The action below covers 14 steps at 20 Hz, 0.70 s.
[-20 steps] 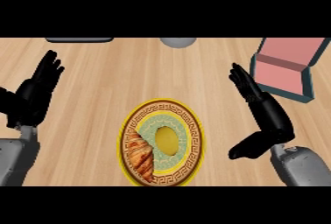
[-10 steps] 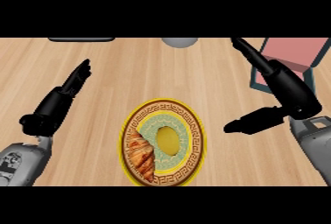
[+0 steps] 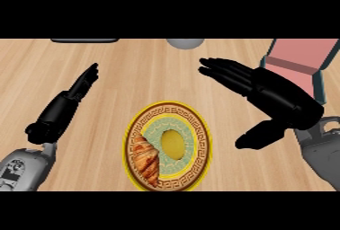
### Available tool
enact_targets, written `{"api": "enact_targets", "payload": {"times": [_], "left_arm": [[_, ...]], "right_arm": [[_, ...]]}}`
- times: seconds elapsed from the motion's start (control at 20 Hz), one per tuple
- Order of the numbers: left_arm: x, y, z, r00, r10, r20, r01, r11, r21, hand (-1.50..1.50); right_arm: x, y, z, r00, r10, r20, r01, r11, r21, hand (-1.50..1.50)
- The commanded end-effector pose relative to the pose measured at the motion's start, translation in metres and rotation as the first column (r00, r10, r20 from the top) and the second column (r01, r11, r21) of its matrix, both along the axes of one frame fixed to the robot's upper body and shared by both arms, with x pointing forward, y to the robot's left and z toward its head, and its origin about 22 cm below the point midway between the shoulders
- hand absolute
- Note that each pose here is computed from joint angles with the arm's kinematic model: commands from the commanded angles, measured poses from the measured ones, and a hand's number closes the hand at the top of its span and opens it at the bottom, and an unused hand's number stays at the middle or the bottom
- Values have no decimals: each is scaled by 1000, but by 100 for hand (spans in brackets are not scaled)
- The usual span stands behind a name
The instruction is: Pick the lemon from the plate and place it in the cardboard box
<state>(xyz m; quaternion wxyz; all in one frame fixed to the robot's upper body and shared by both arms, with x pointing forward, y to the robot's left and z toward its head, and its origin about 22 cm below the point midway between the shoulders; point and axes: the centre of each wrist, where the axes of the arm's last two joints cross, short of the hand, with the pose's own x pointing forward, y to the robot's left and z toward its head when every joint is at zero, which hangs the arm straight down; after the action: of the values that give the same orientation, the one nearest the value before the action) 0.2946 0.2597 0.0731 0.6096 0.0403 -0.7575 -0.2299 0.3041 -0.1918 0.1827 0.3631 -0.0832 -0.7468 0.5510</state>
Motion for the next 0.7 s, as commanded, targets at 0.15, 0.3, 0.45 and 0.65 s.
{"api": "enact_targets", "payload": {"times": [0.15, 0.3, 0.45, 0.65], "left_arm": [[4, -4, -6, 1000, 15, 4, -15, 1000, 5, 0], [-4, 7, -8, 1000, -2, -4, 2, 1000, 4, 0], [-2, 5, -7, 1000, 1, -5, -1, 1000, 1, 0], [-6, 9, -11, 1000, 3, -13, -3, 1000, -21, 0]], "right_arm": [[-21, 59, 15, 999, 38, -1, -35, 921, -388, -150], [-52, 94, 5, 997, 65, -31, -72, 881, -468, -150], [-69, 117, 12, 999, 31, 24, -13, 843, -538, -150], [-78, 141, 7, 1000, -10, -10, 2, 801, -599, -150]]}}
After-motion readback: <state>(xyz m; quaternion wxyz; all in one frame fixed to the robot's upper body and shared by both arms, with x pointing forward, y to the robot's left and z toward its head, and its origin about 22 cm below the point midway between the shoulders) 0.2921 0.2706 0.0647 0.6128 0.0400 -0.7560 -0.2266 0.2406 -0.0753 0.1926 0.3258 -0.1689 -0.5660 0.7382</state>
